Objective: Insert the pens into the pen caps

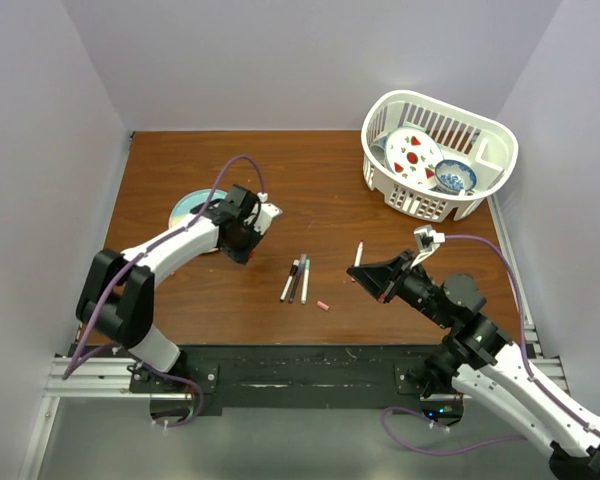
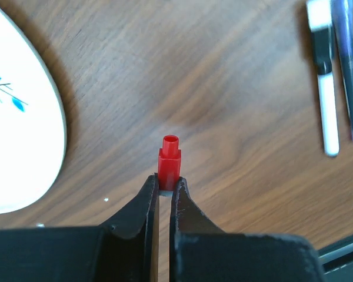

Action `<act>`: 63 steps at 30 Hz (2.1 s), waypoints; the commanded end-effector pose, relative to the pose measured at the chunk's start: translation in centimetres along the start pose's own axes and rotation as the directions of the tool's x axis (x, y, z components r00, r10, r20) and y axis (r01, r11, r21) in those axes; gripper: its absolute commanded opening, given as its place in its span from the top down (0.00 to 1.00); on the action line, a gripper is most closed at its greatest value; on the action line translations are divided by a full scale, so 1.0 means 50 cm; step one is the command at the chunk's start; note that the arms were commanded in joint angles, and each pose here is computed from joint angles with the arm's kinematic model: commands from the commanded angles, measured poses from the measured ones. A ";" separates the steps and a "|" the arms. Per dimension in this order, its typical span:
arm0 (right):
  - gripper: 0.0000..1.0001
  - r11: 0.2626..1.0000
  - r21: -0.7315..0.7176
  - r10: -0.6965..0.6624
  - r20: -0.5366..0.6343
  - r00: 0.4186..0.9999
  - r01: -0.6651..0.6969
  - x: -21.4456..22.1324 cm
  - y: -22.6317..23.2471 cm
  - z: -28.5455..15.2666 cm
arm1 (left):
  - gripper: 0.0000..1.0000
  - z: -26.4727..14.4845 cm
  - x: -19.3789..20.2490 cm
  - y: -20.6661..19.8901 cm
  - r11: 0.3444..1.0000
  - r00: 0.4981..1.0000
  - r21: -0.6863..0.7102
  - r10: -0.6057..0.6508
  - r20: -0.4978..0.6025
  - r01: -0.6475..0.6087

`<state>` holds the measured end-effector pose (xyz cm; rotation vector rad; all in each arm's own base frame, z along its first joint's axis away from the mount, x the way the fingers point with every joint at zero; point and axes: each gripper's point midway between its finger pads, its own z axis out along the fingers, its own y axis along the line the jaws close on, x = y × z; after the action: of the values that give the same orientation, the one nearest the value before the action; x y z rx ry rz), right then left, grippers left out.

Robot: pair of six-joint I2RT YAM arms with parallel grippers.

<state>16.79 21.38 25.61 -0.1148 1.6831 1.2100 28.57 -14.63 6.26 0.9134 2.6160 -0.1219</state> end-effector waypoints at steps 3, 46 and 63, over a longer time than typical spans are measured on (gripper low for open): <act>1.00 0.999 0.047 -0.013 0.048 0.999 0.011 -0.038 0.003 -0.007 | 1.00 0.006 0.027 -0.024 0.978 0.979 0.056 0.201 0.025 -0.202; 1.00 0.997 0.070 -0.012 0.049 0.999 0.009 -0.051 0.006 -0.008 | 0.37 -0.072 -0.059 -0.018 0.934 0.937 -0.140 0.341 0.076 -0.328; 1.00 0.993 0.104 -0.073 0.089 0.993 0.063 -0.080 0.007 -0.044 | 0.39 0.058 -0.003 -0.028 0.890 0.888 -0.032 0.450 -0.089 -0.454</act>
<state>16.98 18.99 26.84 -0.0498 1.6930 1.0986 27.79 -15.79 3.72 1.4502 2.4452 0.0961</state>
